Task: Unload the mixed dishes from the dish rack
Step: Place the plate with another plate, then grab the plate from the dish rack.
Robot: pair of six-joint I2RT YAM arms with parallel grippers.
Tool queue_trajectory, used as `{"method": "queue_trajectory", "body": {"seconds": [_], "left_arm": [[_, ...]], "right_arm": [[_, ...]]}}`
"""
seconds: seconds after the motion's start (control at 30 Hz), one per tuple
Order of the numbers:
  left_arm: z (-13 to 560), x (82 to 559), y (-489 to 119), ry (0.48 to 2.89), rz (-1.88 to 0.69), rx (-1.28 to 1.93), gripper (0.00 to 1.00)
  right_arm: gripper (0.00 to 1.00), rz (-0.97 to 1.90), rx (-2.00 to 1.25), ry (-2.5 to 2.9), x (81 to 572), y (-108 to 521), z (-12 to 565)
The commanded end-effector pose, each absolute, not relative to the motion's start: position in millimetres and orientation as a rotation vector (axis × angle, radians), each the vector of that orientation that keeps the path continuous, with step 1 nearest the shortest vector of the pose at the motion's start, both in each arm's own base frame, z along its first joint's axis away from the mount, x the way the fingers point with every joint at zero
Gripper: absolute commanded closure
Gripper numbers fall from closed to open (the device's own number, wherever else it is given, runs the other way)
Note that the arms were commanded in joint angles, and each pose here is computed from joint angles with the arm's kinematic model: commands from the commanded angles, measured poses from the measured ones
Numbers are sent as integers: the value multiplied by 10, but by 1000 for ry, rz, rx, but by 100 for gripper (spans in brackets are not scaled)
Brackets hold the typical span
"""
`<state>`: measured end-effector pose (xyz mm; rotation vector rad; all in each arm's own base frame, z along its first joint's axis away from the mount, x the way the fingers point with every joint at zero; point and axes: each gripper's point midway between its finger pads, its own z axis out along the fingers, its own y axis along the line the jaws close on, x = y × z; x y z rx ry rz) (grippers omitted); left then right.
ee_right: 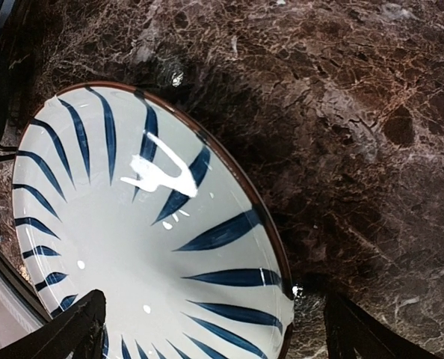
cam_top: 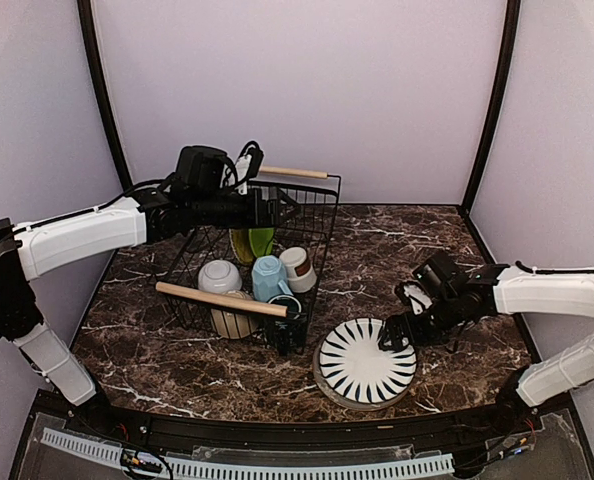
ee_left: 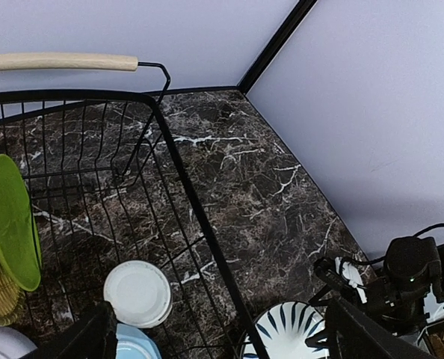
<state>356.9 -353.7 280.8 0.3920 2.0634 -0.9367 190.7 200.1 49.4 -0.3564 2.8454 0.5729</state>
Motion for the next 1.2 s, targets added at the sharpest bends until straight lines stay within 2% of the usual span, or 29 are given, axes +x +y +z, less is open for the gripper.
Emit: {"method": "queue_trajectory", "body": {"seconds": [0.0,0.13,0.33,0.47,0.73,1.0,1.17], "left_arm": [[2748,3676,-3290,2127,-776,359,4],[2674,3831,-2963,2177,-576,307,4],[2551,4115,-2316,2253,-136,219,4],[2296,4335,-2123,2358,31,224,13],[2124,4716,-2141,2392,153,247,23],[1887,4925,-2239,2418,141,262,45],[1777,5001,-2227,2426,192,271,55]], "right_arm": [[1,589,-356,2742,2046,2069,740],[1,525,-294,2657,2182,1971,911],[1,474,-267,2596,2287,1896,1073],[1,412,-209,2586,2354,1810,1101],[1,357,-151,2577,2349,1682,1175],[1,395,-148,2530,2270,1623,1277],[1,405,-155,2526,2275,1640,1293]]}}
